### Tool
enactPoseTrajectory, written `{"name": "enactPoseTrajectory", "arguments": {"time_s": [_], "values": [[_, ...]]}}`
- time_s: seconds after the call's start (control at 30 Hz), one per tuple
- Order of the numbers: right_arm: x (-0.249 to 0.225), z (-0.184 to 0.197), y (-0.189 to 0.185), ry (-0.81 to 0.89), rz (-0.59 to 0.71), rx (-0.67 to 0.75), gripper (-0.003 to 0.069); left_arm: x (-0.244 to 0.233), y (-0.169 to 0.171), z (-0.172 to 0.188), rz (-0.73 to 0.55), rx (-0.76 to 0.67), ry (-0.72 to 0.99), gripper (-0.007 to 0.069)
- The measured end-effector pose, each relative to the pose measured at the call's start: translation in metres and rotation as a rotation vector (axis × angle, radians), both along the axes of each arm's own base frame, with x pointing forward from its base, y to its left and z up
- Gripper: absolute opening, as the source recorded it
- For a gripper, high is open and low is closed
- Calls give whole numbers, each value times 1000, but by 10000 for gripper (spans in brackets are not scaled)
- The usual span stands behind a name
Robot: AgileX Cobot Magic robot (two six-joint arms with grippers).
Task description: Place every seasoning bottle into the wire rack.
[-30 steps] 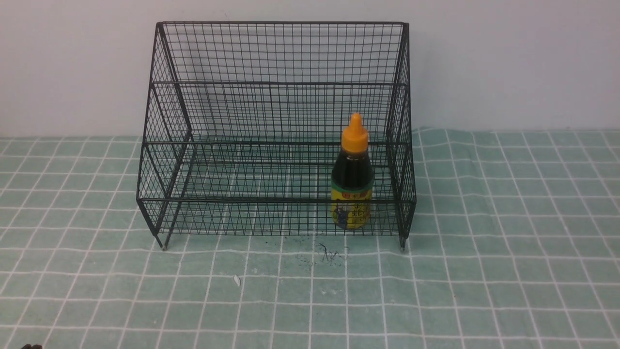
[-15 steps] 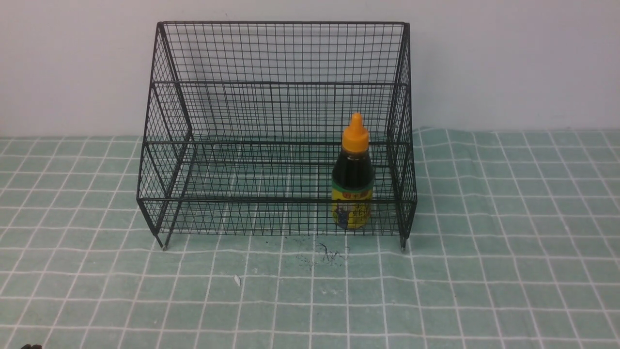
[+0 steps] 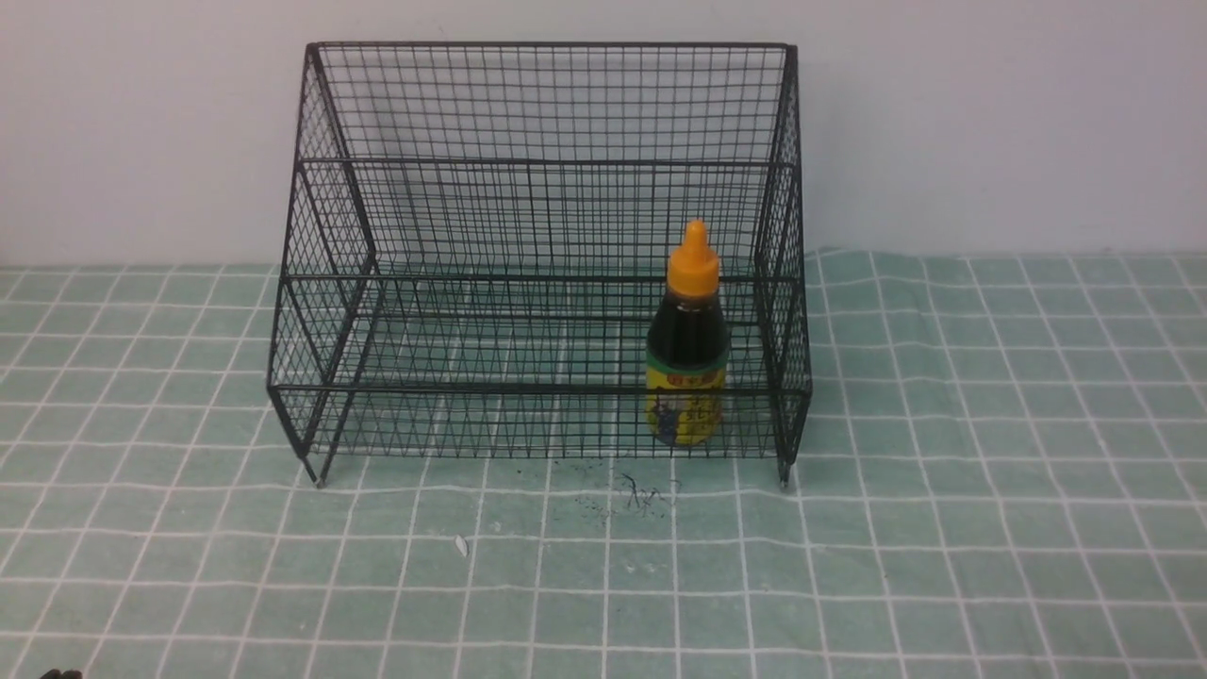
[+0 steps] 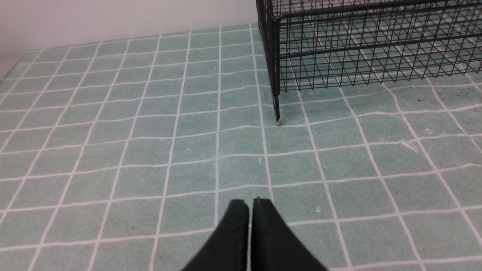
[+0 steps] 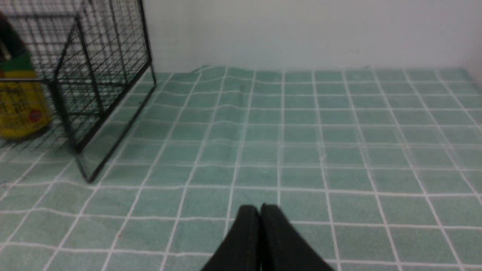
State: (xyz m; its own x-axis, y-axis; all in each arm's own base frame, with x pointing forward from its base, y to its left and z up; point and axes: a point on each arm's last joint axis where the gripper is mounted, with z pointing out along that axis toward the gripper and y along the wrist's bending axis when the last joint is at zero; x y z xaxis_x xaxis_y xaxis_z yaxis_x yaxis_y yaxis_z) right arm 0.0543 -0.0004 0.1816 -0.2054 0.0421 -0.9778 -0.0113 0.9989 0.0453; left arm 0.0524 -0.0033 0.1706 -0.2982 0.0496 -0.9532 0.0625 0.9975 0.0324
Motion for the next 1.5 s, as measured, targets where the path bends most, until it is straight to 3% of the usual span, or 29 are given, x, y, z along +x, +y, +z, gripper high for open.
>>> {"name": "enactPoseTrajectory", "arguments": {"time_s": [1.5], "values": [[0,0,0,-1,0,-26,-10,0,0,0,0,0,0,-6]]}}
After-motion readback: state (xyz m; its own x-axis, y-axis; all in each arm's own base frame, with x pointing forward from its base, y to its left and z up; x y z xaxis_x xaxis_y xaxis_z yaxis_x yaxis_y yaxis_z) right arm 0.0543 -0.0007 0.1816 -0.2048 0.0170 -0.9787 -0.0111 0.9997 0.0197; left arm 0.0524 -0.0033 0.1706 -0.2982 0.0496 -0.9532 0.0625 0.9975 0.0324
